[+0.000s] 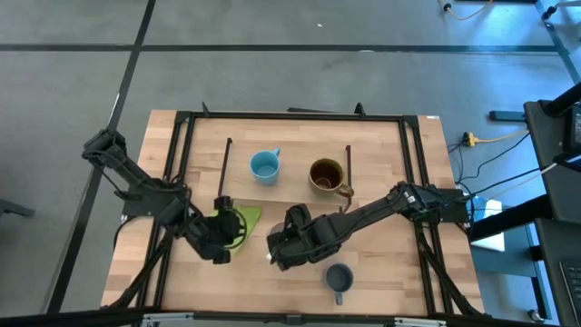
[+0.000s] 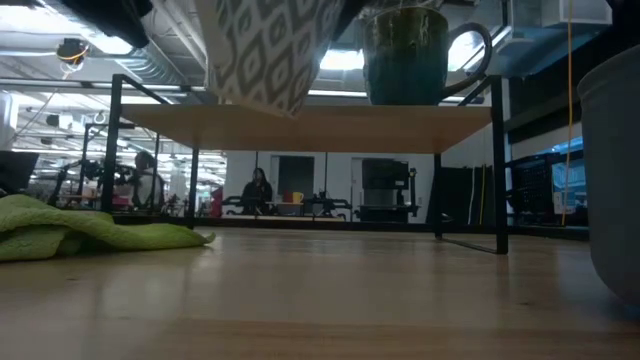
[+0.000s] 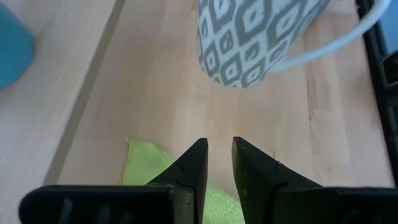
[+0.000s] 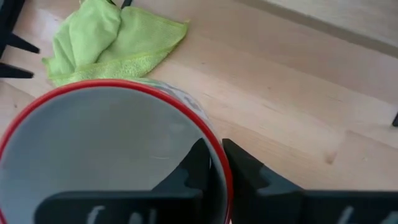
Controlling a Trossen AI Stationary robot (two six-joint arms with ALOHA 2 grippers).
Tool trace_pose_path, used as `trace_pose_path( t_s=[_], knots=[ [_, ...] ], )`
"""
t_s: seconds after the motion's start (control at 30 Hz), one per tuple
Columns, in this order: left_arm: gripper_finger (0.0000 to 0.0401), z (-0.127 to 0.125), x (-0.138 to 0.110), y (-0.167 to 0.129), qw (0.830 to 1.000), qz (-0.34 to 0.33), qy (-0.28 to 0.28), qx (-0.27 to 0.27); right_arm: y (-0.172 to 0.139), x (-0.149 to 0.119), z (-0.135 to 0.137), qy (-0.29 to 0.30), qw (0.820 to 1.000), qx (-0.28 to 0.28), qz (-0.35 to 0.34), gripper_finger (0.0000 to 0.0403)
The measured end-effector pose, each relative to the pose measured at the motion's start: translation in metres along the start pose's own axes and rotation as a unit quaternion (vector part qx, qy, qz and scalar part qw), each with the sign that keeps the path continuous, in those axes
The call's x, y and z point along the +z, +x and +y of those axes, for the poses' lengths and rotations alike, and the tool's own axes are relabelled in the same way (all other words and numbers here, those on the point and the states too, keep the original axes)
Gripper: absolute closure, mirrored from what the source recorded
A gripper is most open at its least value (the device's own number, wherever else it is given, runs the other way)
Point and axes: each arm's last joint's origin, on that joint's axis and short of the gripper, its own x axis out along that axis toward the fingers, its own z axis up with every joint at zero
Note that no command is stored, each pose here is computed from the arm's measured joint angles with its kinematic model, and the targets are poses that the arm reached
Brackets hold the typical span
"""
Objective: Stack small to large cups/mugs on shelf
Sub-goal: Put the gray patterned mug on the shelf
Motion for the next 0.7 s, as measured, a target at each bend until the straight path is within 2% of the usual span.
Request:
trace_pose_path(
  t_s=[0.23,0.4,0.7],
  knots=[
    [0.0332,0.010,0.008,0.008,1.000,0.006,0.003,-0.002,0.001,0.005,0.000,0.003,1.000,0.000,-0.001,0.0360],
    [0.0332,0.014,0.010,0.011,1.000,0.008,0.008,0.000,0.000,0.007,-0.001,-0.007,1.000,0.000,-0.002,0.0368],
    [0.0332,0.018,-0.008,0.033,0.999,0.018,-0.019,-0.033,-0.022,0.020,-0.009,-0.003,0.999,0.004,-0.046,0.0362]
  ],
)
